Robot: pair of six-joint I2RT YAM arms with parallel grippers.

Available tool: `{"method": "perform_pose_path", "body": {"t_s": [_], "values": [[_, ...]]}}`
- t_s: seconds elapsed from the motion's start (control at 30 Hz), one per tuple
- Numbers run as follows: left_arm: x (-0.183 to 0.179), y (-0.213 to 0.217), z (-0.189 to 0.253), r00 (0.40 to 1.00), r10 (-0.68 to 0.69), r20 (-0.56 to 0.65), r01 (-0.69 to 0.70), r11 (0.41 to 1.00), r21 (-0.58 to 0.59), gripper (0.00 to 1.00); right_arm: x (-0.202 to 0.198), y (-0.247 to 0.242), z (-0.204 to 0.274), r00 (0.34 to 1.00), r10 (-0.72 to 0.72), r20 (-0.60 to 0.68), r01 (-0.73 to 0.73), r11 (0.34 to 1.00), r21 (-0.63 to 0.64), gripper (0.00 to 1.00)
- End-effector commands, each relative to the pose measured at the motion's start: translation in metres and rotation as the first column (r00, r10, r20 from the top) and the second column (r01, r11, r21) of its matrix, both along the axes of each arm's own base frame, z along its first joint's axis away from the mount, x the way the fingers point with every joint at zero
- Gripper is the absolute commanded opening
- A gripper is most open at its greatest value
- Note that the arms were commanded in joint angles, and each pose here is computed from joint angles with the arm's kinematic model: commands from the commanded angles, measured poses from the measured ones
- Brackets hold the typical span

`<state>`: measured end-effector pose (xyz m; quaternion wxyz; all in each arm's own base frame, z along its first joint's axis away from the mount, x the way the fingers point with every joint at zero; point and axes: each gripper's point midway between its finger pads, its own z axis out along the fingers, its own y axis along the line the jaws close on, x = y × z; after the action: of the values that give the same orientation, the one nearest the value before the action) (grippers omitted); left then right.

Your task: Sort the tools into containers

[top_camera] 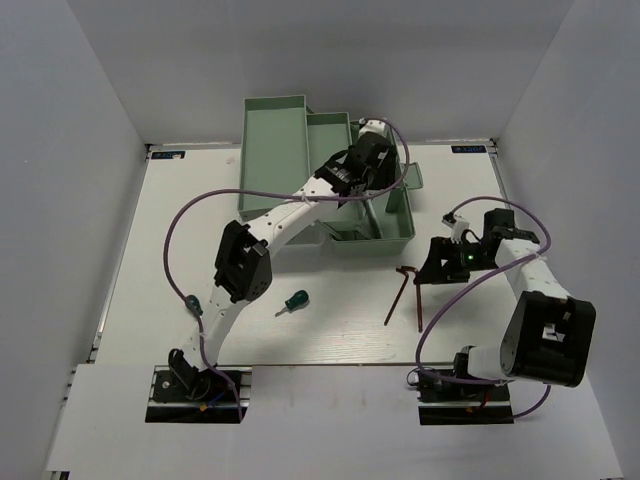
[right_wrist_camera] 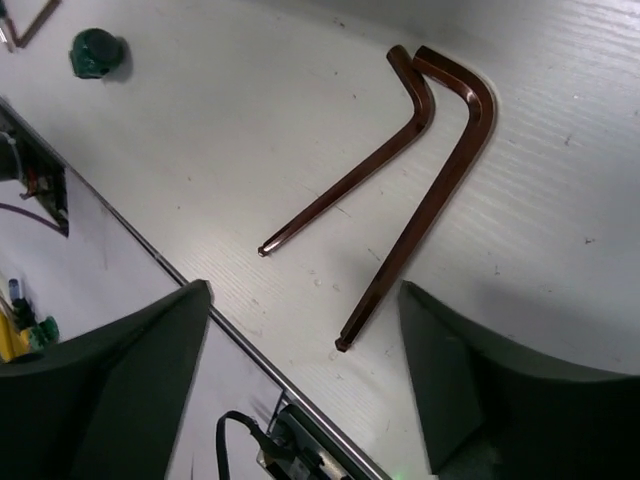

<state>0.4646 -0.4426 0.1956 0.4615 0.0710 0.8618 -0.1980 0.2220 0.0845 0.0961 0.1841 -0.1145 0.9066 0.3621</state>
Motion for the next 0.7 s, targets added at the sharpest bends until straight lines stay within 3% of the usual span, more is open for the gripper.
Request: {"method": "perform_pose_path", "body": {"t_s": [0.0,0.07,0.1,0.23,0.27,0.3,0.33,0.37,0.43,0.47,0.5,0.53,0.67], "values": [[-0.006,-0.006,0.084,0.993,-0.041,0.110,0.055,0.990,-0.126,0.71,0.008,-0.002,-0.007,1.000,0.005,0.009,-0.004,0.997,-0.083,0.77],[-0.014,-0.001,0.110,0.989,-0.050,0.138,0.071,0.987,-0.146,0.71,0.008,0.003,-0.017,1.000,0.022,-0.002,-0.022,0.992,-0.125,0.71],[-0.018,0.004,0.105,0.991,-0.052,0.124,0.069,0.989,-0.133,0.70,0.011,-0.006,-0.029,1.000,0.005,-0.003,-0.005,0.974,-0.225,0.65],[-0.068,0.023,0.118,0.980,-0.145,0.138,0.155,0.986,-0.067,0.36,0.015,-0.014,-0.052,0.999,-0.034,-0.029,0.020,0.927,-0.375,0.59],[-0.085,0.024,0.116,0.974,-0.191,0.126,0.198,0.979,-0.053,0.23,0.017,-0.015,-0.054,0.999,-0.032,-0.023,0.020,0.915,-0.404,0.59],[-0.100,0.032,0.086,0.974,-0.213,0.073,0.214,0.977,0.000,0.21,0.017,-0.015,-0.060,0.999,-0.032,-0.038,0.013,0.909,-0.417,0.59],[-0.117,0.049,0.099,0.970,-0.230,0.077,0.231,0.973,0.002,0.21,0.017,-0.017,-0.062,0.998,-0.046,-0.044,0.023,0.901,-0.432,0.59],[-0.135,0.061,0.065,0.968,-0.250,0.012,0.249,0.967,0.062,0.25,0.020,-0.014,-0.064,0.999,-0.032,-0.029,0.016,0.893,-0.450,0.59],[-0.157,0.080,0.051,0.965,-0.260,-0.026,0.262,0.961,0.089,0.39,0.024,-0.019,-0.070,0.998,-0.052,-0.040,0.025,0.866,-0.499,0.59],[-0.178,0.101,0.041,0.961,-0.273,-0.043,0.276,0.955,0.110,0.59,0.026,-0.019,-0.073,0.997,-0.061,-0.049,0.027,0.861,-0.507,0.59],[-0.187,0.107,0.041,0.958,-0.286,-0.038,0.288,0.953,0.096,0.67,0.025,-0.019,-0.077,0.996,-0.062,-0.061,0.021,0.854,-0.520,0.59],[-0.207,0.119,0.039,0.949,-0.313,-0.032,0.314,0.946,0.080,0.83,0.025,-0.018,-0.081,0.996,-0.056,-0.065,0.012,0.843,-0.538,0.59],[-0.244,0.145,0.009,0.946,-0.310,-0.097,0.315,0.948,0.036,0.90,0.020,-0.016,-0.092,0.994,-0.051,-0.093,-0.011,0.822,-0.570,0.52]]}}
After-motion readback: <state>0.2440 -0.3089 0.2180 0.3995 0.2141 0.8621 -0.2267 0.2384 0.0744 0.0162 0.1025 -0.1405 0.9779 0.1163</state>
